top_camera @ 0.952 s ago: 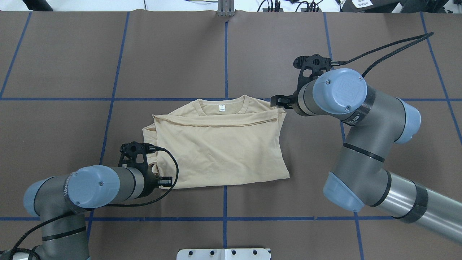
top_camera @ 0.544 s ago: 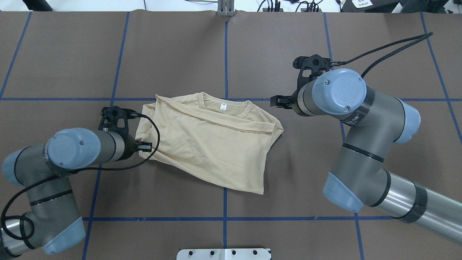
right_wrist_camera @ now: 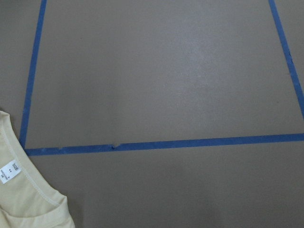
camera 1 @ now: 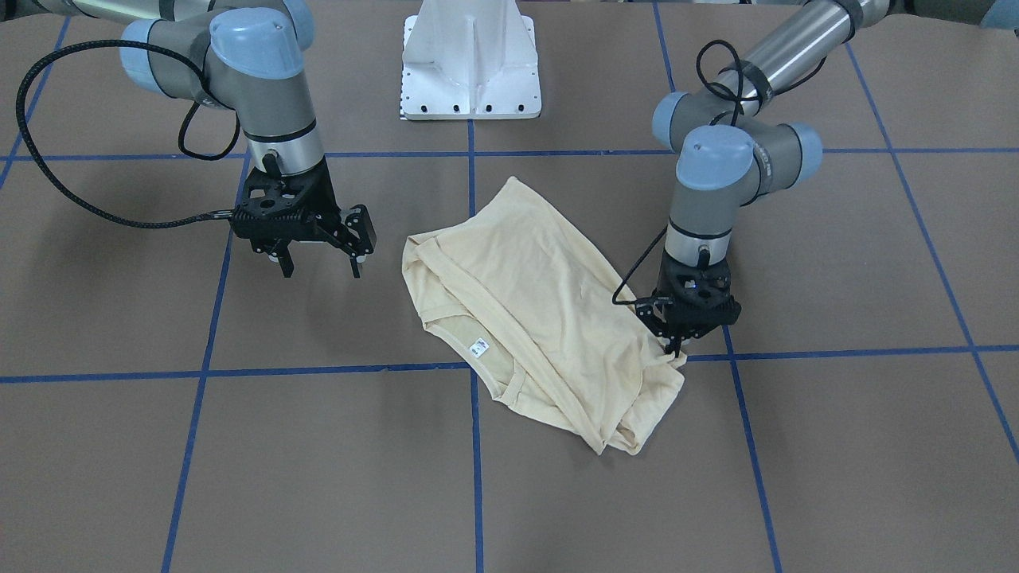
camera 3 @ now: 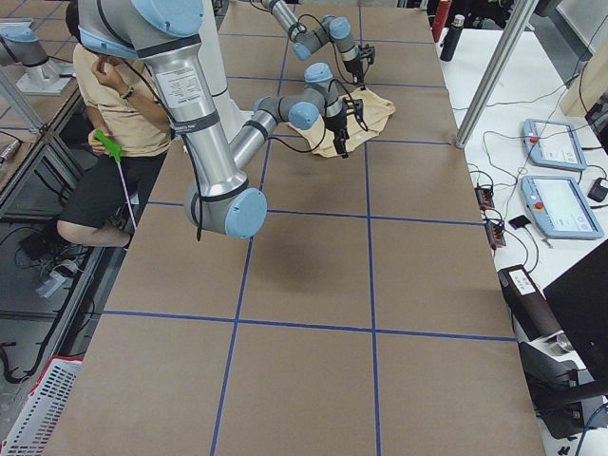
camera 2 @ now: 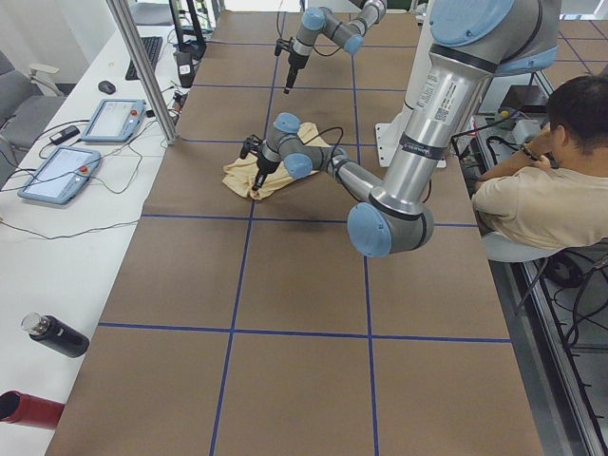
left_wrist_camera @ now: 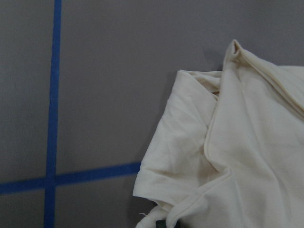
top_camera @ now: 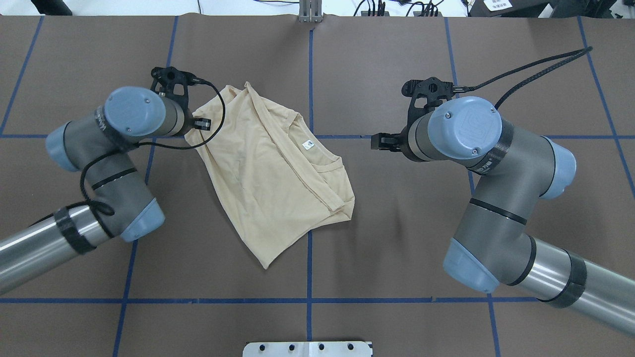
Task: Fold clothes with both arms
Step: 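Drag the grasped edge with the left gripper toward the far side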
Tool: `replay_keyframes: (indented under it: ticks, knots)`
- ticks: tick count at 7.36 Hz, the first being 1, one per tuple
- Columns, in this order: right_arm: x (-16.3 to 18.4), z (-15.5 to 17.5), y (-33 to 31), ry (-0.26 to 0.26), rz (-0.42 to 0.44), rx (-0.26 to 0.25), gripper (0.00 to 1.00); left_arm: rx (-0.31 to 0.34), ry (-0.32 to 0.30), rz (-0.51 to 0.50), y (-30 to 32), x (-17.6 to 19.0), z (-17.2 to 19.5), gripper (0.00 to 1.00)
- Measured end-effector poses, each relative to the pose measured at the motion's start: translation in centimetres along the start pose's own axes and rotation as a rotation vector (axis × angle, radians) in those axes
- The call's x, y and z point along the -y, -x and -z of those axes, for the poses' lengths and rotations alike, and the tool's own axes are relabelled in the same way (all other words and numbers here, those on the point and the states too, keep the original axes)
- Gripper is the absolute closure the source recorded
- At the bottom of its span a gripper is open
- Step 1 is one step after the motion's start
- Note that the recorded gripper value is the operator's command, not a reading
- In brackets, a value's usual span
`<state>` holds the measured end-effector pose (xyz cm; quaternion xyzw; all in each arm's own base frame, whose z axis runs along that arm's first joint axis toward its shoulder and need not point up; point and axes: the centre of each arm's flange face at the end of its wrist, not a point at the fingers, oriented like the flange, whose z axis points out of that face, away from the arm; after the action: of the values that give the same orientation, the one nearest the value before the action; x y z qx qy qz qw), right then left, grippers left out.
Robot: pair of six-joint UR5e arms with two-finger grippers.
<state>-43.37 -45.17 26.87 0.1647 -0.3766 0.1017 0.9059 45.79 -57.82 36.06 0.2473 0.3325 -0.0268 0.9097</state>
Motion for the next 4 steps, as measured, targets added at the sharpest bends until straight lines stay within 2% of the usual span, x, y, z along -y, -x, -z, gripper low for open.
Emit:
replay_keyframes:
  ticks: [2,3,4]
  knots:
    - [-0.2,0.0,0.1,0.002,-0.001,0.001,0.00,0.004,-0.052,-0.006,-3.1,8.5,-1.8,1.00]
    - [-0.4,-0.1,0.2,0.005,-0.005,0.002,0.00,-0.001,-0.063,-0.012,-4.7,11.0,-1.8,0.01]
    - [-0.7,-0.1,0.4,0.008,-0.006,0.004,0.00,0.003,-0.069,-0.047,-4.6,12.1,-1.8,0.00]
